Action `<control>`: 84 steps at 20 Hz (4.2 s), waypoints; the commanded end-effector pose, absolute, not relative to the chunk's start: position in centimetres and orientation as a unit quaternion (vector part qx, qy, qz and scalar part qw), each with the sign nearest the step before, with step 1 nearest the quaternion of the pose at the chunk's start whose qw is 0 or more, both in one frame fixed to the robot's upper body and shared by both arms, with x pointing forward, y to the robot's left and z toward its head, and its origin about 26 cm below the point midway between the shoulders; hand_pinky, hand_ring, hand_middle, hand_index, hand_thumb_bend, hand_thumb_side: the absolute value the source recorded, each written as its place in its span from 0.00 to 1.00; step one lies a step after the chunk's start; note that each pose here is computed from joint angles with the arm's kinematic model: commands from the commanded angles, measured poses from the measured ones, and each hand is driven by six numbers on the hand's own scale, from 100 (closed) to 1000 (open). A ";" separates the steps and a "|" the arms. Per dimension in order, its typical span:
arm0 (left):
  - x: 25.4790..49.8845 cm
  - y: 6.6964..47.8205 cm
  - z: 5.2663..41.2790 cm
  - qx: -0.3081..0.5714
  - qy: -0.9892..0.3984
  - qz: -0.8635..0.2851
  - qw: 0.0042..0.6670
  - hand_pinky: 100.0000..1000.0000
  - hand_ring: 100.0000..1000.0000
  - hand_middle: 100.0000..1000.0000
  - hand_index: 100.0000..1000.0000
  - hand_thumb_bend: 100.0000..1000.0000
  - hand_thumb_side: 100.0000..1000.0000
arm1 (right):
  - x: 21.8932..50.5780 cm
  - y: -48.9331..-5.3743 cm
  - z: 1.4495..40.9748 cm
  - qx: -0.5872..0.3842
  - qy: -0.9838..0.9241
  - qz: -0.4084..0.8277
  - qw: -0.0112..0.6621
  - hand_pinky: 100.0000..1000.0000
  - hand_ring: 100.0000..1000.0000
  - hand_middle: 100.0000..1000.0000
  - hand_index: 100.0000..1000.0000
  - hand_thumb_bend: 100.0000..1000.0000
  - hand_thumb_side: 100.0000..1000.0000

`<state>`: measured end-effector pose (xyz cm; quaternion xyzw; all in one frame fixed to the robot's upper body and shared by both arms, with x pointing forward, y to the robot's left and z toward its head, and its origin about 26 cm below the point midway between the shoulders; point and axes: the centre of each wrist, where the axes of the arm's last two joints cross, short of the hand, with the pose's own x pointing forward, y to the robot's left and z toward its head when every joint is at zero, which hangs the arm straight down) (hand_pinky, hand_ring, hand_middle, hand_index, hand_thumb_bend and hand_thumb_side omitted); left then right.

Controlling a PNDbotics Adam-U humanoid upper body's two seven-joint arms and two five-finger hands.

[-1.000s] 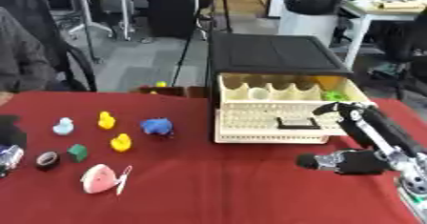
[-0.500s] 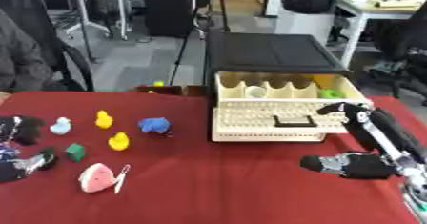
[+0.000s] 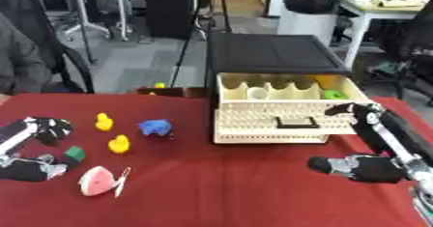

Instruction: Pick up objects from table and place into drawer.

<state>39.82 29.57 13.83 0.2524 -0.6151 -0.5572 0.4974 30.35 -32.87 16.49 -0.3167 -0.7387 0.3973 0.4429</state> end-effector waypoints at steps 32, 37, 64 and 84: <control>42.0 27.2 9.4 0.316 -0.506 -0.658 0.459 0.58 0.51 0.51 0.74 0.51 0.15 | 30.3 -32.4 17.2 -0.312 -0.743 0.403 0.434 0.00 0.00 0.00 0.75 1.00 0.78; 42.2 27.2 9.0 0.324 -0.500 -0.661 0.457 0.54 0.46 0.45 0.68 0.46 0.13 | 30.3 -32.3 17.1 -0.311 -0.743 0.403 0.434 0.00 0.00 0.00 0.75 1.00 0.78; 42.4 27.8 8.5 0.339 -0.470 -0.672 0.462 0.23 0.13 0.11 0.33 0.12 0.00 | 30.3 -32.2 17.3 -0.311 -0.743 0.404 0.433 0.00 0.00 0.00 0.74 1.00 0.78; 41.0 29.1 16.8 0.391 -0.557 -0.592 0.432 0.17 0.00 0.00 0.18 0.15 0.00 | 30.2 -32.2 17.3 -0.314 -0.742 0.401 0.435 0.00 0.00 0.00 0.74 1.00 0.79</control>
